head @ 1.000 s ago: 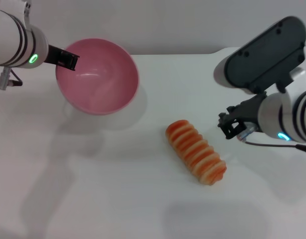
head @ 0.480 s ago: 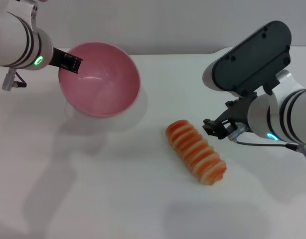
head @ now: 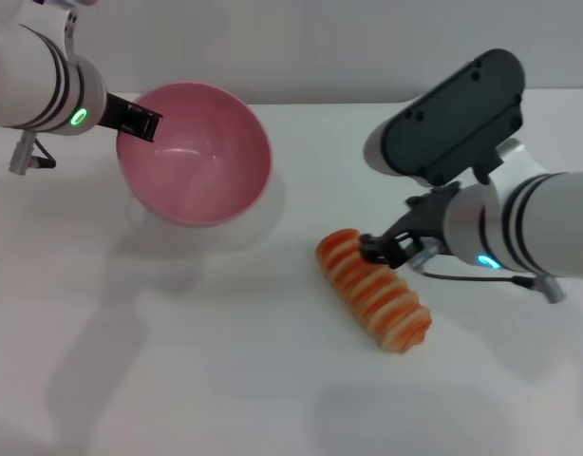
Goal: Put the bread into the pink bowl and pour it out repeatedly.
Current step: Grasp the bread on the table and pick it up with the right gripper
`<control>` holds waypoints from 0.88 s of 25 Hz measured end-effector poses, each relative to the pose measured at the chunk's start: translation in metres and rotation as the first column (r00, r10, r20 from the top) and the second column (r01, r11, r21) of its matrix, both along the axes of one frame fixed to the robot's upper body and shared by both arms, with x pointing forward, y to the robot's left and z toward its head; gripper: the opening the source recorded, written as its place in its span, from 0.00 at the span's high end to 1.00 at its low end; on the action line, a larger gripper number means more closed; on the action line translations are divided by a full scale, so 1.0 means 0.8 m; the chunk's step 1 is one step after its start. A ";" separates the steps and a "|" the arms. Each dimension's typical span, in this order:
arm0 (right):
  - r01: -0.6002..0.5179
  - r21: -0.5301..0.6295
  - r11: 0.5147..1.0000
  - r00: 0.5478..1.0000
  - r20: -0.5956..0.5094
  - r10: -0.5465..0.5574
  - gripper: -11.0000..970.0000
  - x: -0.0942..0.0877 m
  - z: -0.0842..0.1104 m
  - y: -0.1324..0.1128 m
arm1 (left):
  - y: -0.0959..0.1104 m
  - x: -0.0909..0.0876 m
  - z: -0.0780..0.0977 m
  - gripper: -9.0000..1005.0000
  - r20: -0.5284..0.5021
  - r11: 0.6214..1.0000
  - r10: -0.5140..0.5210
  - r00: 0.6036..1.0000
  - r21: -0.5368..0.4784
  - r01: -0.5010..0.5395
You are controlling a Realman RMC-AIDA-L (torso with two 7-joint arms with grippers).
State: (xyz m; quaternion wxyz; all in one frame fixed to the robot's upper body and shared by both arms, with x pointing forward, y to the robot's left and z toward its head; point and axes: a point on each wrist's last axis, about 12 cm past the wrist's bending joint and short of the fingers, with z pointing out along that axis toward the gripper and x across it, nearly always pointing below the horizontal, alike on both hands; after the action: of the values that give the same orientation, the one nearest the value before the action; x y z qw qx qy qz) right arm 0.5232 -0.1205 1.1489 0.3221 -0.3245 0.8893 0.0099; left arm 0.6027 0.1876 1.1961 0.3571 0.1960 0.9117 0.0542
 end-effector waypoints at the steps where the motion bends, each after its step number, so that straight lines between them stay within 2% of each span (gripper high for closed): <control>1: -0.008 0.017 1.000 1.000 -0.009 0.008 0.26 0.001 -0.001 0.003 | 0.000 0.000 -0.001 0.95 -0.002 1.000 0.000 1.000 0.000 0.000; 9: -0.044 0.024 0.999 0.997 -0.066 0.045 0.26 0.005 -0.023 0.018 | 0.000 0.000 -0.004 0.95 -0.012 1.000 0.002 1.000 0.000 -0.002; 22: -0.032 -0.001 0.999 0.993 -0.115 0.032 0.28 0.015 -0.044 0.018 | 0.000 0.001 -0.004 0.95 -0.007 1.000 0.000 1.000 0.002 0.000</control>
State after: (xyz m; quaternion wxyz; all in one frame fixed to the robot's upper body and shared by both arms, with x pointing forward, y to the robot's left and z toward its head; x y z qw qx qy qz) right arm 0.5353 -0.1059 1.1135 0.2697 -0.3381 0.9011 0.0325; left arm 0.6037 0.1880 1.1932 0.3536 0.1965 0.9129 0.0542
